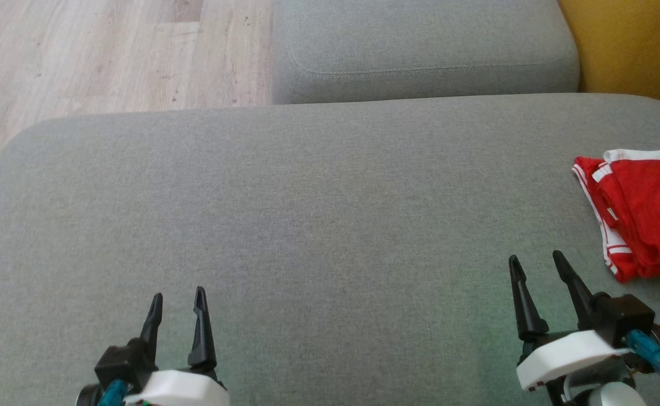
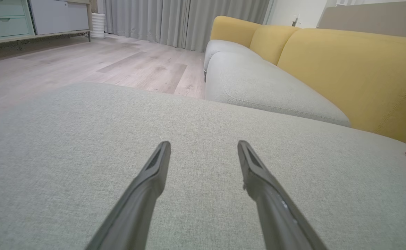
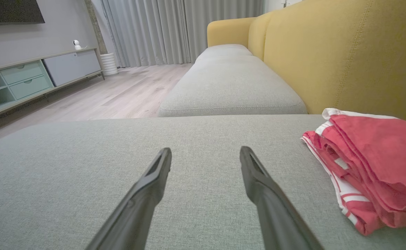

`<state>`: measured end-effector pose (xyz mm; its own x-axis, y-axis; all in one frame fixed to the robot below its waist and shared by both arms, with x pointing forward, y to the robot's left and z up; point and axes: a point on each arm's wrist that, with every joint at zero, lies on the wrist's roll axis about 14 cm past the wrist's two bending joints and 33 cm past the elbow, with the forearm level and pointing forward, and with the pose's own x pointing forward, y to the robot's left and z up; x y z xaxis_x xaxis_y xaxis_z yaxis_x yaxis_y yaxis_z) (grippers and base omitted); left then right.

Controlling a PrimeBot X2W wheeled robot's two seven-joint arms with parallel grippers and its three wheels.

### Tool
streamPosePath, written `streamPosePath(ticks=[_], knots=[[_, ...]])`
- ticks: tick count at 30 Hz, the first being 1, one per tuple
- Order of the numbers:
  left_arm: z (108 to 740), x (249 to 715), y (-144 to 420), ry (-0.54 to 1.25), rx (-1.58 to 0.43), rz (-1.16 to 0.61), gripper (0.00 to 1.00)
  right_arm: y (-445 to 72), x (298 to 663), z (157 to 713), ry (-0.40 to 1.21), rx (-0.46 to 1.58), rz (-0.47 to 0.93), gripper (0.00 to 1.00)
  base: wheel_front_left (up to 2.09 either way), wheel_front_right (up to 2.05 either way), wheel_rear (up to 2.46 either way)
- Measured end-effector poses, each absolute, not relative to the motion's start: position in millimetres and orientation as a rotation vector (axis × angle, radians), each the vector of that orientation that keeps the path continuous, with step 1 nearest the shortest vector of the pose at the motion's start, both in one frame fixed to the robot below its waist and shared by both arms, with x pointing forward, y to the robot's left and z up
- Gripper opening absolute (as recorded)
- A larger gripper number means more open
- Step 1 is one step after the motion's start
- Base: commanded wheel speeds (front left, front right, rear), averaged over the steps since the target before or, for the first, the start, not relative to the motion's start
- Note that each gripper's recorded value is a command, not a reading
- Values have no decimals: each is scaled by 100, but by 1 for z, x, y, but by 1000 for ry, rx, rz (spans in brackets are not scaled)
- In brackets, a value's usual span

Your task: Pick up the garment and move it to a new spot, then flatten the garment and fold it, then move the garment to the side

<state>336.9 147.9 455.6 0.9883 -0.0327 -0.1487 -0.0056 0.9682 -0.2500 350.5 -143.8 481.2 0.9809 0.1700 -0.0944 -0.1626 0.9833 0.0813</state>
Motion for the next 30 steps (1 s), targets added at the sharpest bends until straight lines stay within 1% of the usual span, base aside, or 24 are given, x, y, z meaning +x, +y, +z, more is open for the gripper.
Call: streamPosePath(ticks=[13,14,19,30], knots=[[455,331,146,157,-251,-13,100,-144,350,484,92,79,166,100,0,0,0],[452,330,146,166,-249,-10,0,-144,349,480,105,79,165,0,0,0,0],[424,313,149,255,-247,17,0,-147,333,446,215,94,151,0,0,0,0],[417,314,150,303,-366,39,0,-150,333,445,222,232,121,0,0,0,0]])
